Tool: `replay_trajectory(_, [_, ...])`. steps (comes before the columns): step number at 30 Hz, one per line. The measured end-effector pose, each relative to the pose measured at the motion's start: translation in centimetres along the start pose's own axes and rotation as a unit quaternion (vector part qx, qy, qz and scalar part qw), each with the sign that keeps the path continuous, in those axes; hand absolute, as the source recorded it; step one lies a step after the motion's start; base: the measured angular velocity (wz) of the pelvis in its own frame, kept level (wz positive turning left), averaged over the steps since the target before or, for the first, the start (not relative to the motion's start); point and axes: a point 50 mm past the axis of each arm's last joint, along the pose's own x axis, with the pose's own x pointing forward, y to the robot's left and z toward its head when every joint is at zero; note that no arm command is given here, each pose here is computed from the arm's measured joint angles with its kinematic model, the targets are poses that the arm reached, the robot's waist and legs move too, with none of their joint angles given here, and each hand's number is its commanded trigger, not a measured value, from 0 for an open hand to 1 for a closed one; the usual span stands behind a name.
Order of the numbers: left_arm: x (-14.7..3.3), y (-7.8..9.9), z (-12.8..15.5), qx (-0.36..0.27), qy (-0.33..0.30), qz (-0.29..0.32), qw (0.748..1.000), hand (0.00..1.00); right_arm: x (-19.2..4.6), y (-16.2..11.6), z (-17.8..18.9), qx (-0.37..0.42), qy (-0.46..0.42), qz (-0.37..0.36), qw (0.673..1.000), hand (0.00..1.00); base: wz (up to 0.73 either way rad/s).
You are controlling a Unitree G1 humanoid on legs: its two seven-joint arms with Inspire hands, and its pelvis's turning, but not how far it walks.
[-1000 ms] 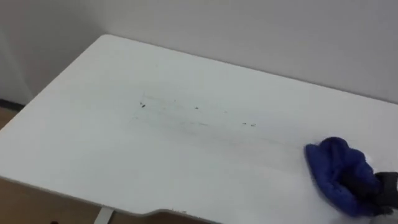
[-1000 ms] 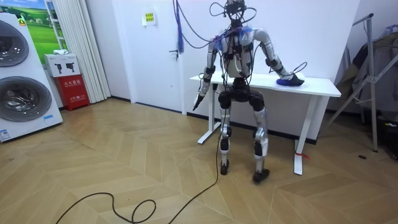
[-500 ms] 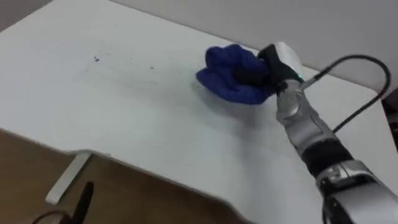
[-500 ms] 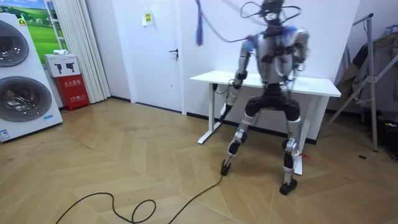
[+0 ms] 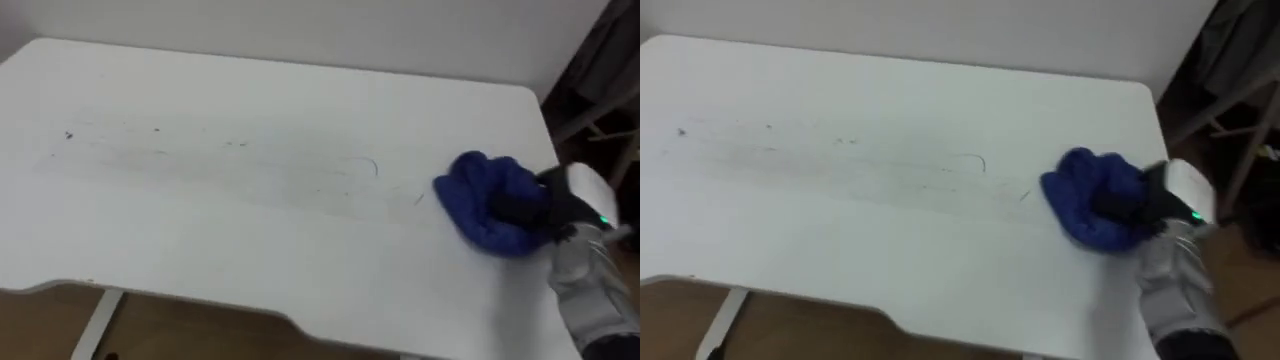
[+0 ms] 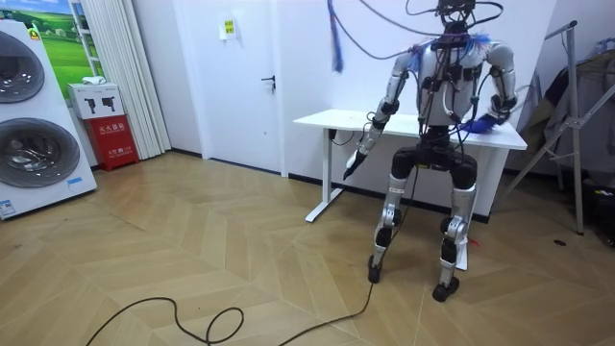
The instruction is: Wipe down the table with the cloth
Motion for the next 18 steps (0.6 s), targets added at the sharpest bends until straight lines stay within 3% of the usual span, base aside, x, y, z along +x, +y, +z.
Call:
replay_trajectory(3, [-0.4,-1.8,1.3,-0.01,-0.022,-0.027,0.999,0.0,0.1,0.4,1.1,-0.003,-0.024,0.013,1.0,1.0,0.21])
replay_trajectory(6, [-0.6,-1.7,-0.4,-0.001,-0.012,-0.025,1.0,0.0,-1.8,2.9,-3.1,-0.008,0.033,0.029,0.999,1.0,0.45])
replay_trajectory(11, [-1.6,1.9,-8.4,0.016,0.075,0.034,0.996,0.0,-6.6,4.0,-10.4,0.068,0.136,-0.038,0.988,1.0,0.31])
replay_trajectory(13, [-2.0,2.6,-9.8,0.029,0.09,0.044,0.995,0.0,-7.9,3.7,-12.2,0.076,0.169,-0.058,0.981,1.0,0.22])
replay_trajectory(18, [-1.7,1.9,-8.2,0.026,0.066,0.034,0.997,0.0,-6.6,3.3,-11.4,0.072,0.167,-0.065,0.981,1.0,-0.05])
